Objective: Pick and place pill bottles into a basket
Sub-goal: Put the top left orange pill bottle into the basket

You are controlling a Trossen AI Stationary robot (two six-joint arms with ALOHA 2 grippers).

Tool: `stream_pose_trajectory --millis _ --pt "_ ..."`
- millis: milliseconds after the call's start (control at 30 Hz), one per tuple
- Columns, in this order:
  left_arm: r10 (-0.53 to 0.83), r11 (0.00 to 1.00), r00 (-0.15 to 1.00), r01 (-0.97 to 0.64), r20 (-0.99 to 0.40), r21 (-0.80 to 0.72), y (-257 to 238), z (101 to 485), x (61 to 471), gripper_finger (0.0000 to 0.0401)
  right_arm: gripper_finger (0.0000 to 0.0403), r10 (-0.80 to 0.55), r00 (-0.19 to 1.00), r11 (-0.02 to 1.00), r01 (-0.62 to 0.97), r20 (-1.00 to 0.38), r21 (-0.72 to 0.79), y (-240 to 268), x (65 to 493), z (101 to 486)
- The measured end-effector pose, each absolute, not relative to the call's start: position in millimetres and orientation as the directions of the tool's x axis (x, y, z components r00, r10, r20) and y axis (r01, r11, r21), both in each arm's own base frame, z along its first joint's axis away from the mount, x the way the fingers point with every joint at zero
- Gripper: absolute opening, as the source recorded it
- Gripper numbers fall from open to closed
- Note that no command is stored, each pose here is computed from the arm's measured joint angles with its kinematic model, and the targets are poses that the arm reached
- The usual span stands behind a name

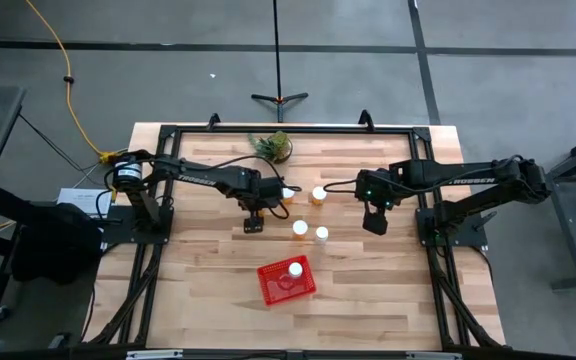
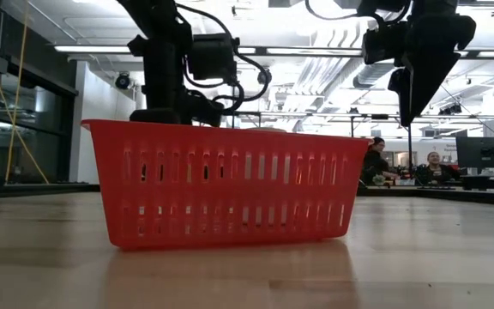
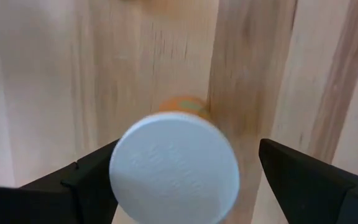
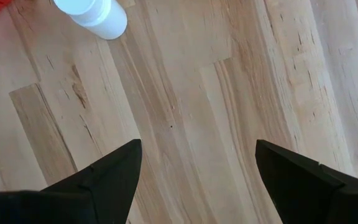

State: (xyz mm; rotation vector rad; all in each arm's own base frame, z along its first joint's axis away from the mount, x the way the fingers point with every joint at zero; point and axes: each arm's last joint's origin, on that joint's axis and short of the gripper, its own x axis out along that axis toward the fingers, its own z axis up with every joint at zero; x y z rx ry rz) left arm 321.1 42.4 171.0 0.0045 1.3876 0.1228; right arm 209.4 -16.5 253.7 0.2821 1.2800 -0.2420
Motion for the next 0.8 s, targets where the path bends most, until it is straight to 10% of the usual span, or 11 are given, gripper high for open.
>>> stream_pose_trajectory --millis 800 --pt "-0.054 0.989 0.239 -0.120 -0.970 -0.085 61 170 321 0.0383 0.0305 -0.021 0.266 0.940 0.334 -0.964 0.071 -17 209 254"
